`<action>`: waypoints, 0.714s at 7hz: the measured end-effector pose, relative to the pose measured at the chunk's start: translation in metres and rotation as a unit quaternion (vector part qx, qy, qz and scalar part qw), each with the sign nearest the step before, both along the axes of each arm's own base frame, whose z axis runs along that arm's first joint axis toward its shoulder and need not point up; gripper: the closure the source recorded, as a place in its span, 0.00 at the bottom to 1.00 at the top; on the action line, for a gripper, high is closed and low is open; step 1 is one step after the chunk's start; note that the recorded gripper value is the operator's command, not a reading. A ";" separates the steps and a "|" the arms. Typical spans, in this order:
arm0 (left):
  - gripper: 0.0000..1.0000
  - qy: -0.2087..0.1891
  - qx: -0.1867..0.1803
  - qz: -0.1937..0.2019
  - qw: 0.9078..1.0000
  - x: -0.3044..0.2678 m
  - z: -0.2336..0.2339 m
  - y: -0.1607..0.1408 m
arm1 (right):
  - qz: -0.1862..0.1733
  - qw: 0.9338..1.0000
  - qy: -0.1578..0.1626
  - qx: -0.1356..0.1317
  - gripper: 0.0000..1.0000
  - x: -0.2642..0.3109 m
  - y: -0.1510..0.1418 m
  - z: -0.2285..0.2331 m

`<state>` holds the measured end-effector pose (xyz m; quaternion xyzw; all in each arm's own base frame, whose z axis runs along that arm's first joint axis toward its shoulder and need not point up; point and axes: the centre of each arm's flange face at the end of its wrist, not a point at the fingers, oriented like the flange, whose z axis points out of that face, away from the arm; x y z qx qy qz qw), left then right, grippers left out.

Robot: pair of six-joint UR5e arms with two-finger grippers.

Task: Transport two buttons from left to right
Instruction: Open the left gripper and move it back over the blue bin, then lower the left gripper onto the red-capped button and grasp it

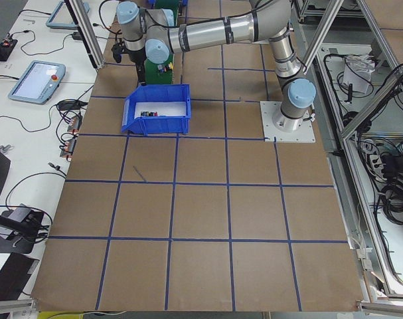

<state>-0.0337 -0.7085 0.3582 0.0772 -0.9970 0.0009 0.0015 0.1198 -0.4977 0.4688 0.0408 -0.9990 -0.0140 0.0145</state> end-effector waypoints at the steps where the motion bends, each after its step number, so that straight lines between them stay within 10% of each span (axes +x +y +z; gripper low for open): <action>1: 0.06 0.001 0.004 -0.017 1.000 0.033 -0.008 -0.002 | 0.000 1.000 0.001 -0.003 0.00 0.000 -0.003 -0.001; 5: 0.17 0.002 0.017 -0.047 0.999 0.052 -0.058 -0.017 | -0.001 1.000 0.002 -0.027 0.00 -0.001 -0.022 0.001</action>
